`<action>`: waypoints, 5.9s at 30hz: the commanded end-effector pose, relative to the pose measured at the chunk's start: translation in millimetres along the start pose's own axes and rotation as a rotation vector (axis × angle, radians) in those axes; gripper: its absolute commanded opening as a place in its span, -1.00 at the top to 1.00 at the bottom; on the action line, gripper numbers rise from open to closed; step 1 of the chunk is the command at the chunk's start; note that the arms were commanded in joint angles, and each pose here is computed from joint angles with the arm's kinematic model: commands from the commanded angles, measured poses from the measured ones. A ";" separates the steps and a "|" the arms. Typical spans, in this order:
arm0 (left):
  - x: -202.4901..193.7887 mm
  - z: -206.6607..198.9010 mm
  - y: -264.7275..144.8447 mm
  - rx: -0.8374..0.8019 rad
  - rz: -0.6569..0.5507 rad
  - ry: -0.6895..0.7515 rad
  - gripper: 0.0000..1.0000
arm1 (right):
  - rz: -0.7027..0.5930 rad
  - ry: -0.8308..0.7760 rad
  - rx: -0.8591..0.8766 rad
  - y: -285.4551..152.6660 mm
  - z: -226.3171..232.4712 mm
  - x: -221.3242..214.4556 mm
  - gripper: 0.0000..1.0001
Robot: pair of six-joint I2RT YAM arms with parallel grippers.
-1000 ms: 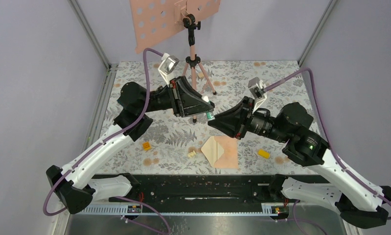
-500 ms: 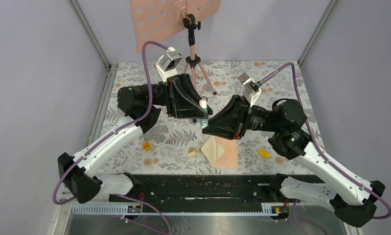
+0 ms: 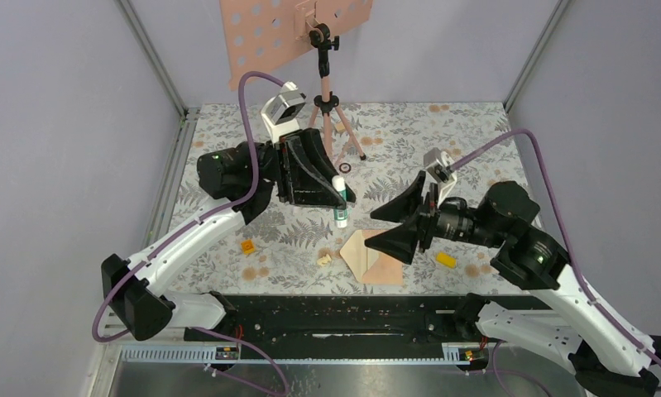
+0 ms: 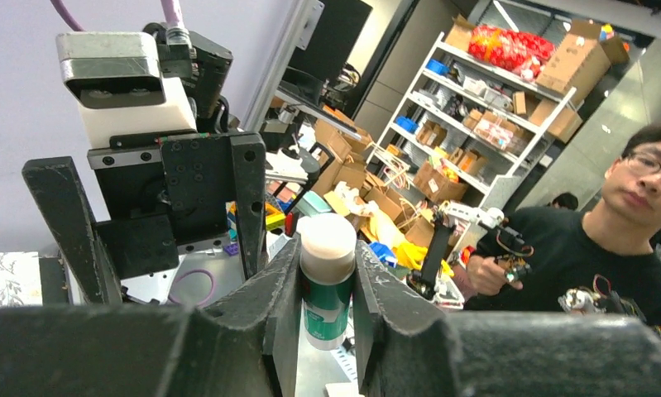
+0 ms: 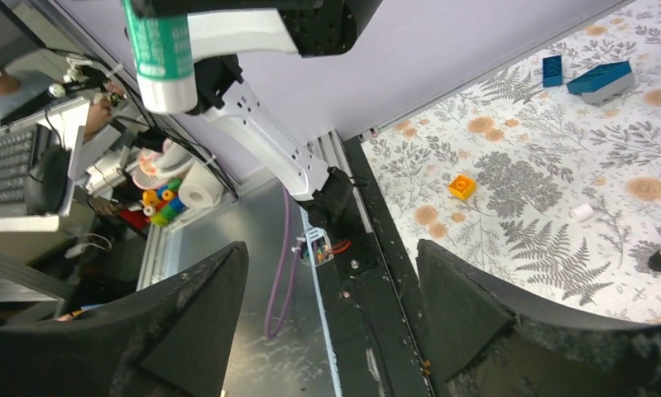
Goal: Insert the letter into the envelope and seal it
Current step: Unscrew the solid glue, then adjust the solid glue.
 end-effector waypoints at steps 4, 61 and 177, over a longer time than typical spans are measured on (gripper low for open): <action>-13.0 -8.5 -2.9 -0.100 0.117 0.091 1.00 | -0.035 -0.024 0.085 -4.4 13.2 5.3 -0.81; -22.2 71.1 -44.5 0.260 0.063 -0.229 -0.83 | 0.223 -0.095 -0.198 -18.7 -18.1 1.6 1.00; -22.7 97.0 -39.3 0.653 -0.022 -0.182 1.00 | 0.021 0.181 -0.456 -41.4 -55.3 4.8 -0.99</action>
Point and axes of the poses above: each gripper's point midway between its finger pads, its own y axis out along the fingers, its own z axis along the line the jaws close on, x = y × z, the point moved 4 cm from there along -y, back along the fingers, and after that the axes turned 5 degrees about -y, right-handed, at the moved point
